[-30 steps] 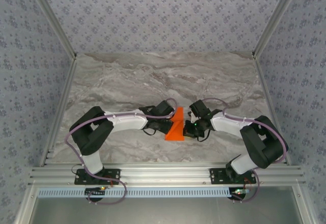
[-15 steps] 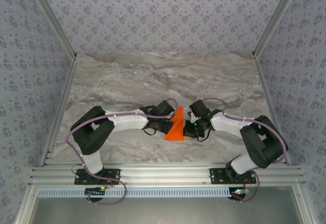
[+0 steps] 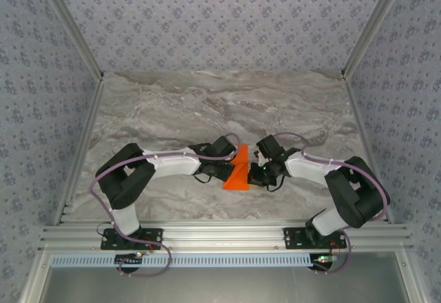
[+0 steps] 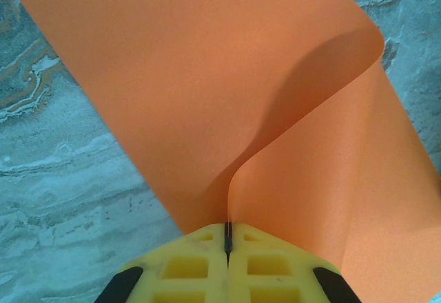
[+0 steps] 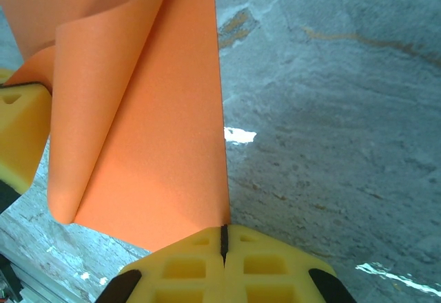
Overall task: Fold a paper plane with a square sheet of paper (fold left side to right side)
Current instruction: Fold the triangle a second time at the center of the table.
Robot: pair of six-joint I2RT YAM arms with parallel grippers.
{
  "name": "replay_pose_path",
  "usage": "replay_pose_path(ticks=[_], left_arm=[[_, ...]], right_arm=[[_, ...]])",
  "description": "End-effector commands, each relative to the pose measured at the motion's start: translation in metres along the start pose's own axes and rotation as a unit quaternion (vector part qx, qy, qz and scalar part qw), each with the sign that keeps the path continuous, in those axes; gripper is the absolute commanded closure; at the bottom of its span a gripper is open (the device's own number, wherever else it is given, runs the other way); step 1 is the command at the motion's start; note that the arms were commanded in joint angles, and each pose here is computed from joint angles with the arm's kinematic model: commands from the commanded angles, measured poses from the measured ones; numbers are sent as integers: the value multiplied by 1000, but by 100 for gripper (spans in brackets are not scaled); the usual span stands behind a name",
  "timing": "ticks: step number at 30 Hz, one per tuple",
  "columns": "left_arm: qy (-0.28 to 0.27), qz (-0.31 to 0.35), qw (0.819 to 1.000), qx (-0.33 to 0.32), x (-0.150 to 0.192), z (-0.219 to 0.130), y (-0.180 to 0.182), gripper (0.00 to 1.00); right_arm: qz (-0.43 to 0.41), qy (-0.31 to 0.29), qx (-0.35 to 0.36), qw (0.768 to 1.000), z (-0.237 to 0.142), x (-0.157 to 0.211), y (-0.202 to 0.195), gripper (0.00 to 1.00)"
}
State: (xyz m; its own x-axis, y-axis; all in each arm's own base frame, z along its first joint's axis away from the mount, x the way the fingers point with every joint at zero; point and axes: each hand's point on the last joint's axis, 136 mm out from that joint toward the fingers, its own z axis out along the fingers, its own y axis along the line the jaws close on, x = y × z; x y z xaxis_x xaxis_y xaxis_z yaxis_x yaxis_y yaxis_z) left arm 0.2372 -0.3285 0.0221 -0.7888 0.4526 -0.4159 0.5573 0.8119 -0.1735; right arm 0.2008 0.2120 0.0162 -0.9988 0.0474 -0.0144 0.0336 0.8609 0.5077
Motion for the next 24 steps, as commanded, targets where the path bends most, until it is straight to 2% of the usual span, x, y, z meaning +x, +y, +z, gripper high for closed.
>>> replay_pose_path(ticks=[1, 11, 24], left_arm=[[19, 6, 1000, -4, 7, 7, 3, 100], [24, 8, 1000, -2, 10, 8, 2, 100], [22, 12, 1000, 2, 8, 8, -1, 100]], right_arm=[[-16, 5, -35, 999, 1, 4, 8, 100], [-28, -65, -151, 986, -21, -31, 50, 100], [-32, -70, -164, 983, -12, -48, 60, 100]])
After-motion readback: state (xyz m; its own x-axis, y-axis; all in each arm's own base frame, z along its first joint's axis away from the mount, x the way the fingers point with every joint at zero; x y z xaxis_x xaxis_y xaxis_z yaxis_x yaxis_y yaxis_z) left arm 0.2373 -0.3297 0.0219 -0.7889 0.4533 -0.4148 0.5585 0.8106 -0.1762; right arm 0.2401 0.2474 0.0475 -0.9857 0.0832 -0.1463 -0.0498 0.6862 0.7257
